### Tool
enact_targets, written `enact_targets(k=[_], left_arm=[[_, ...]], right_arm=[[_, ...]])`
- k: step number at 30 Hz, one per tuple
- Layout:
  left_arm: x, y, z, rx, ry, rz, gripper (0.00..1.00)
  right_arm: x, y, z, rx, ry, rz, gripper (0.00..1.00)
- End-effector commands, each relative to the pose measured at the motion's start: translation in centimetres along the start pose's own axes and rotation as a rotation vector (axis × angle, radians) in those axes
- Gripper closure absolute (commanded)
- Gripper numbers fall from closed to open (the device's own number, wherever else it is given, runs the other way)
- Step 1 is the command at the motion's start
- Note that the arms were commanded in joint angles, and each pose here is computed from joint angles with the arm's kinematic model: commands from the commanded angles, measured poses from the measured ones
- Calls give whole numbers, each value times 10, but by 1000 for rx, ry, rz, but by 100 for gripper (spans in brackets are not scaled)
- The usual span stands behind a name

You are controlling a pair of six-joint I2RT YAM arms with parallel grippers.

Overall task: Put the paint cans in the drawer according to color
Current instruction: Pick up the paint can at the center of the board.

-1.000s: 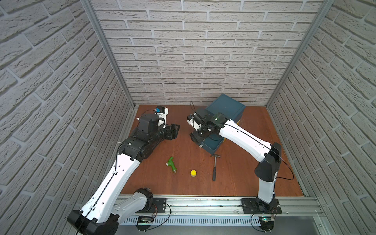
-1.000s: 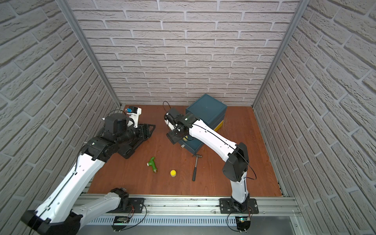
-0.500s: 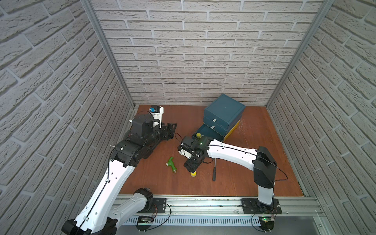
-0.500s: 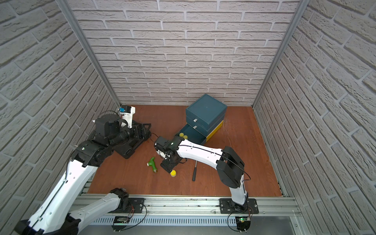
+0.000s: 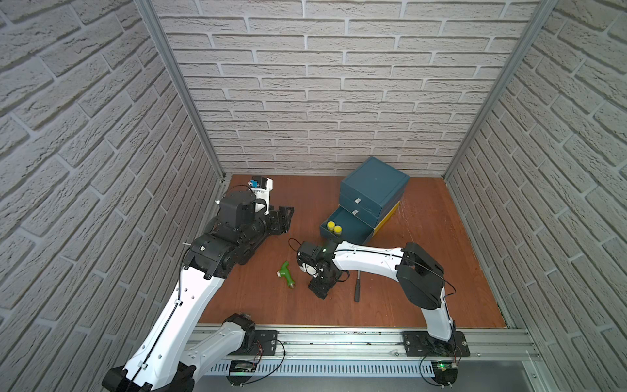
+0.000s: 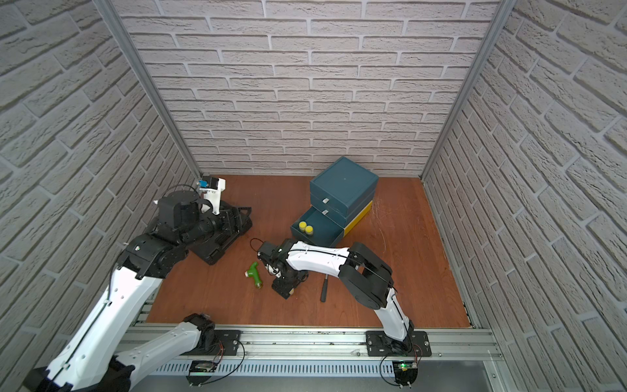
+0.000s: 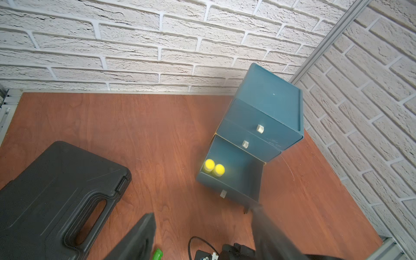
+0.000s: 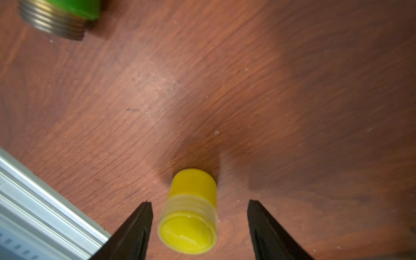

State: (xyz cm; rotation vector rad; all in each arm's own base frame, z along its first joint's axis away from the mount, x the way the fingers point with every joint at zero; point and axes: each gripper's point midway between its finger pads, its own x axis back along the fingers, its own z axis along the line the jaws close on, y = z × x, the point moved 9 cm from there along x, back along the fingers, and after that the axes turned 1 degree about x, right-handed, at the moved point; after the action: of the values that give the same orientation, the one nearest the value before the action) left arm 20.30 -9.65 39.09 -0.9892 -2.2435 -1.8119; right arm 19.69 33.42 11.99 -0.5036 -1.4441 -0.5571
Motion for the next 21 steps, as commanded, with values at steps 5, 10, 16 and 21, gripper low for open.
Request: enact_targets(k=[5,10,16,21], left_arm=[[5,10,-4,-9,-20,-43,27],[4,9,-5,-9,-24,-42,28],[2,8,-4,-7,-24,-38,27],[0,7,-4,-5,-28,-31,27]], right_arm=[[-6,3,5,2,19,-10,42],[-6,5,4,0,5,-6,55],[8,5,0,-10,-44,-37,73],[56,10,-21,-63,-111,-135,78]])
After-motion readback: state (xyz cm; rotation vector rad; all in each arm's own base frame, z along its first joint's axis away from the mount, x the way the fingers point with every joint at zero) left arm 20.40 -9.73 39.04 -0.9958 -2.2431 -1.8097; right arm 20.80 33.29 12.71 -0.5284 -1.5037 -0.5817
